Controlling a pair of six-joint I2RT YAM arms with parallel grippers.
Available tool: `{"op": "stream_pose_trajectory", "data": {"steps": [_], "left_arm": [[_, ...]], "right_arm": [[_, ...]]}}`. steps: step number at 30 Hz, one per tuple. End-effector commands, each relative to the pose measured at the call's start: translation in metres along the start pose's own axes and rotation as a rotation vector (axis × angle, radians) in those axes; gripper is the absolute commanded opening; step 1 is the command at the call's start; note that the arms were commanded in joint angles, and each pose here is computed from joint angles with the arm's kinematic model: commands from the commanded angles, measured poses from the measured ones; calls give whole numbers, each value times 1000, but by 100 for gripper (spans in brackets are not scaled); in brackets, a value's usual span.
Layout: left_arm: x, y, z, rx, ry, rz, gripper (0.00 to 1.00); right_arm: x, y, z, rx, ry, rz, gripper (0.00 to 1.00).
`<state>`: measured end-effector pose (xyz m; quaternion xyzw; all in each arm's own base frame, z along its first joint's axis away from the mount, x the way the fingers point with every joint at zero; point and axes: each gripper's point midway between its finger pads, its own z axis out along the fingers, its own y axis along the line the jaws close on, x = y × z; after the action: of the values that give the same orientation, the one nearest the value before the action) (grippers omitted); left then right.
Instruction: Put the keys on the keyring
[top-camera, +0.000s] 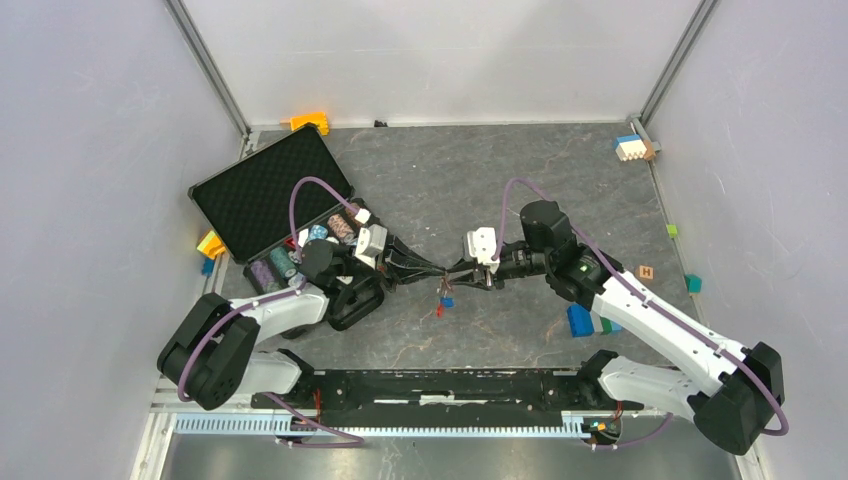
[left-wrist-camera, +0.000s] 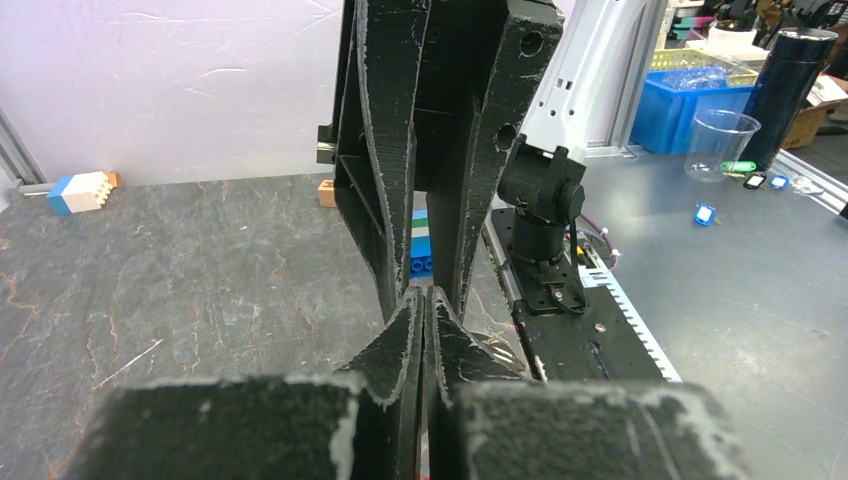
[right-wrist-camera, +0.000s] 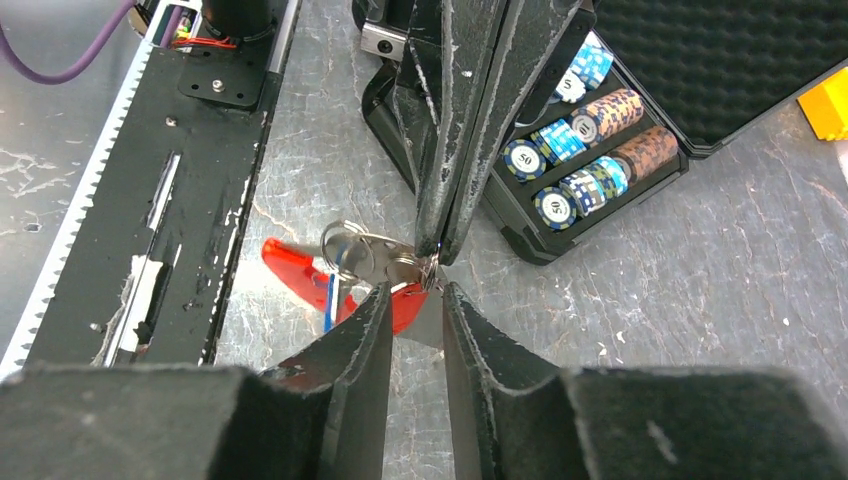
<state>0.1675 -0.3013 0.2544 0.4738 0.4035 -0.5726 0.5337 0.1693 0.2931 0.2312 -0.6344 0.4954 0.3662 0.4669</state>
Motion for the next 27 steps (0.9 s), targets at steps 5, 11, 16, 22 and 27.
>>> {"op": "stream_pose_trajectory", "data": {"steps": [5,11,16,22,27], "left_arm": [[-10,-4,1,20,-25,56,2],[-9,-4,1,23,-23,53,2],[-9,-4,1,24,-23,54,2],[-7,-4,1,25,-19,49,2],[-6,-3,1,26,-16,48,2]], "right_arm": [[-22,-8,0,5,-60,-15,23],[-21,-9,1,11,-58,-7,20],[-23,-10,1,11,-61,-3,15],[-24,-10,1,12,-61,0,11],[-24,-11,0,18,-56,-7,1]]}}
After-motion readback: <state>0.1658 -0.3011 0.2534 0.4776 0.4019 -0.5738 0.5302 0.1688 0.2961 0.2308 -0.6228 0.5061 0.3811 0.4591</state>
